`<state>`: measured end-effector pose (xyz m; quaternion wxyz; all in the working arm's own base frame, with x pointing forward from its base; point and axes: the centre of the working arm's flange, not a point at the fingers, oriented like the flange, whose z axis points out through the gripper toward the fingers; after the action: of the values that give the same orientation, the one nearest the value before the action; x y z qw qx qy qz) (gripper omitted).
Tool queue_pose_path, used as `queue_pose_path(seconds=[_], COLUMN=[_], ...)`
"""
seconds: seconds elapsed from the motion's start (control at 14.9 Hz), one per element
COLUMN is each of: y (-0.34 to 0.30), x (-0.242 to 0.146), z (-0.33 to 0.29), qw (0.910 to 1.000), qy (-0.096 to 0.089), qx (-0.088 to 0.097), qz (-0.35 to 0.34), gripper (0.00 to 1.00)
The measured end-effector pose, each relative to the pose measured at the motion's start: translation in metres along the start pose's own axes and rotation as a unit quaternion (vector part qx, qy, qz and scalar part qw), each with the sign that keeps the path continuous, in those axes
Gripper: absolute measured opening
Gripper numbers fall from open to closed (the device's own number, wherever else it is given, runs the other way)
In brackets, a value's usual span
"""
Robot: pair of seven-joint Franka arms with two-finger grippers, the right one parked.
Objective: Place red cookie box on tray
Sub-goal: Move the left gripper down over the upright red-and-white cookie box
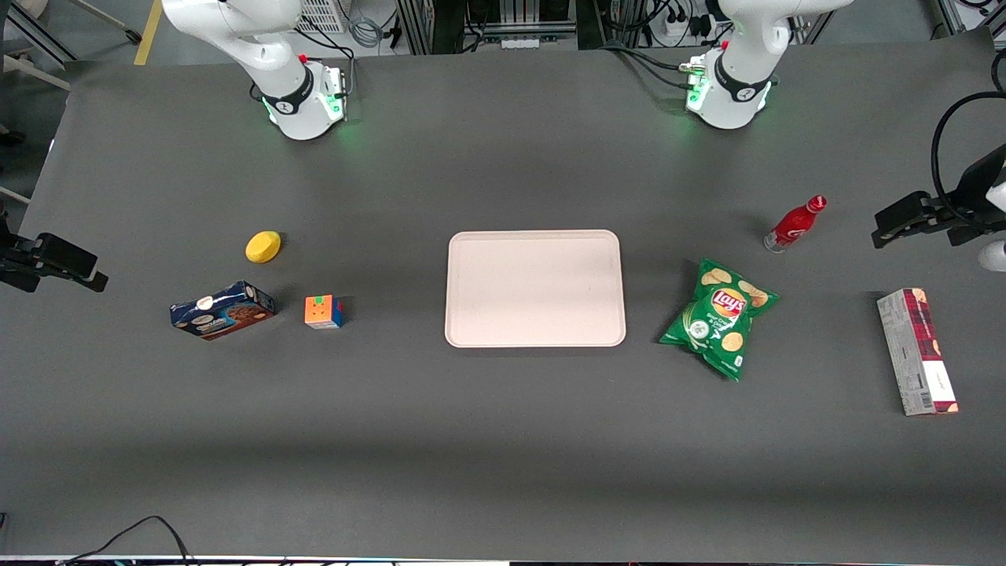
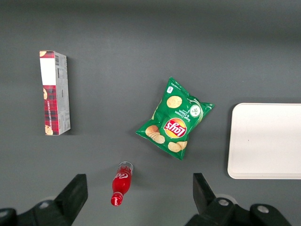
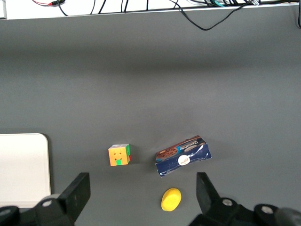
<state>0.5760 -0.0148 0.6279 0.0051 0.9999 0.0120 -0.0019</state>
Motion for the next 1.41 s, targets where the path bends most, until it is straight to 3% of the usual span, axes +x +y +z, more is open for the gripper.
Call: queue_pose_path(seconds=[0.4, 0.61, 0.81, 1.21, 1.41], y=[-0.003, -0.014, -0.061, -0.197, -0.231], x=[0.001, 0.001, 0.009, 0.036, 0.044], z=[0.005, 0.017, 0.039, 0.123, 0.177], qw=[1.0, 0.9993, 0.9984, 0.9984, 0.9995], qy=[-0.005, -0.016, -0.024, -0.027, -0.006], qx=[0.003, 0.034, 0.043, 0.045, 0.03], qz=[-0.003, -0.007, -0.026, -0.02, -0.003], gripper=[1.0, 1.0, 1.0, 1.0, 1.0])
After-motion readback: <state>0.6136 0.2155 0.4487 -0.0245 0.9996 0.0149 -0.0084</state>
